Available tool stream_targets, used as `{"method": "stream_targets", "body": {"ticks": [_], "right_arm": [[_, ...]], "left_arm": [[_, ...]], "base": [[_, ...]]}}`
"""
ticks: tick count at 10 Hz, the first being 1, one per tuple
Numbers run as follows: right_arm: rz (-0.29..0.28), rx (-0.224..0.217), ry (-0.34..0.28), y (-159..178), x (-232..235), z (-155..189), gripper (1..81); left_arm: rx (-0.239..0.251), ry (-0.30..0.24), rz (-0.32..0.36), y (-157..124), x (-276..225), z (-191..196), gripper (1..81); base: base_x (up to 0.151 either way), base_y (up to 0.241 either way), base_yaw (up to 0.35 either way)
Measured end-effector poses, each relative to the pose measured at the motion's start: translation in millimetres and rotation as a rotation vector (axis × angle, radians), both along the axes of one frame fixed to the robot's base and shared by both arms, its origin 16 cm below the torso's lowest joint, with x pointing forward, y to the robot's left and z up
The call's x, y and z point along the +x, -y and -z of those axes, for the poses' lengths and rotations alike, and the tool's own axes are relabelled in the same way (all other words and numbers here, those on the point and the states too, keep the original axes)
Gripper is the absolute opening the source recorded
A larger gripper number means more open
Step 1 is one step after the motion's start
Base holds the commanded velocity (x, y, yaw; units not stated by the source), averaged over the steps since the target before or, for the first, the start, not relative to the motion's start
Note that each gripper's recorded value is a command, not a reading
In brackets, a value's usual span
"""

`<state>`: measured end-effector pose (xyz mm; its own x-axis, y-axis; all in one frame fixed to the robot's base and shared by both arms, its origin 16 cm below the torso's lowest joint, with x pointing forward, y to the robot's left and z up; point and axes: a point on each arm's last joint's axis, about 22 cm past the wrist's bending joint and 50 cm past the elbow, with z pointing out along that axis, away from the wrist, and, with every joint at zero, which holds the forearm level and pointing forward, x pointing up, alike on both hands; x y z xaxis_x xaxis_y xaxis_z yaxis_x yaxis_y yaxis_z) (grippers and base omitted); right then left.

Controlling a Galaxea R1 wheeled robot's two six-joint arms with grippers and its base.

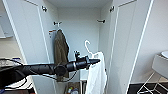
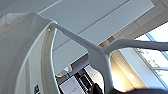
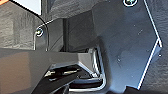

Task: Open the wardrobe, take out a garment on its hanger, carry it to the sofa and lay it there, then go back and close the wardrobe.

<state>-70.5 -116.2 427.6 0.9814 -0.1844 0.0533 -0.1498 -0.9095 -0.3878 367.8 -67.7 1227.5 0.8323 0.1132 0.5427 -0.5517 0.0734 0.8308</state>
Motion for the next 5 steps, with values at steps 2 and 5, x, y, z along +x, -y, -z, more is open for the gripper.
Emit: {"method": "stream_targets", "body": {"ticks": [2, 5], "right_arm": [[0.000, 0.000, 0.000, 0.0, 0.0, 0.0, 81.1], [0.000, 0.000, 0.000, 0.0, 0.0, 0.0, 81.1]], "left_arm": [[-0.001, -0.006, 0.002, -4.0, -6.3, 15.6, 1.0], [-0.001, -0.001, 0.003, -3.7, -6.8, 15.3, 1.0]], "base": [[0.000, 0.000, 0.000], [0.000, 0.000, 0.000]]}}
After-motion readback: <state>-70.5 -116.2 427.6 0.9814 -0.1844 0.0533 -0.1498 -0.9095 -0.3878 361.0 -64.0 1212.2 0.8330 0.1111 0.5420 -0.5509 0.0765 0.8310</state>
